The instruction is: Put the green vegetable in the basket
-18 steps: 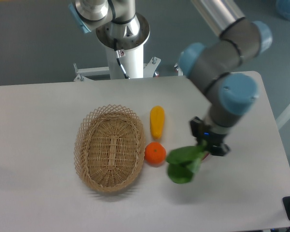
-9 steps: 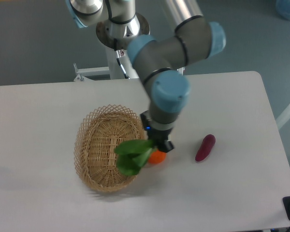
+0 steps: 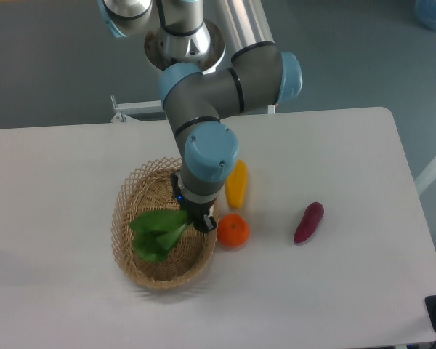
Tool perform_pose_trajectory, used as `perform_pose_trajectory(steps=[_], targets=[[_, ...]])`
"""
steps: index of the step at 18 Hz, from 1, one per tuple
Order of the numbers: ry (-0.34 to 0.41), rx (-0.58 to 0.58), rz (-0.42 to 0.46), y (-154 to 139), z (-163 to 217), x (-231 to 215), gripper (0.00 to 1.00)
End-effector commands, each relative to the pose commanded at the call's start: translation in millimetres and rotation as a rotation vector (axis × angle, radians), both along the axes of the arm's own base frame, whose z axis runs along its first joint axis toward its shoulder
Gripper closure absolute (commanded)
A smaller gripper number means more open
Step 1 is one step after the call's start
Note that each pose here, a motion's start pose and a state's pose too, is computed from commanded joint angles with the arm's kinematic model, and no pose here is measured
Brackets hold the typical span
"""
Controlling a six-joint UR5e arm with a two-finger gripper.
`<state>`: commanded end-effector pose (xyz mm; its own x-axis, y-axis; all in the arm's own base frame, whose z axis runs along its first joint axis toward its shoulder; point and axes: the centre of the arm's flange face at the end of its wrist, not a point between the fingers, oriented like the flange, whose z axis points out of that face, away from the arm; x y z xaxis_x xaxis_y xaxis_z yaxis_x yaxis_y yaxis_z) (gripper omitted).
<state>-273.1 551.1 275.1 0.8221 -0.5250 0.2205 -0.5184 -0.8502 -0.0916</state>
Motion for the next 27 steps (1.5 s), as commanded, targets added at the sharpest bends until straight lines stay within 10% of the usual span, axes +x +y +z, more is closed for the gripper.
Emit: perform_pose_trajectory(steps=[2,3,17,27], targets=[[-0.005,-0.007,0.008,1.2,-4.0,2.8,0.03],[-0.003,-0.008,0.016,2.4,-3.4,4.2,0.0],[0.21,0.191,0.226,20.1,44.2,-106.4,0.0],[0.334,0.147,0.233,-42.7,76.4,-267.7,0.0]])
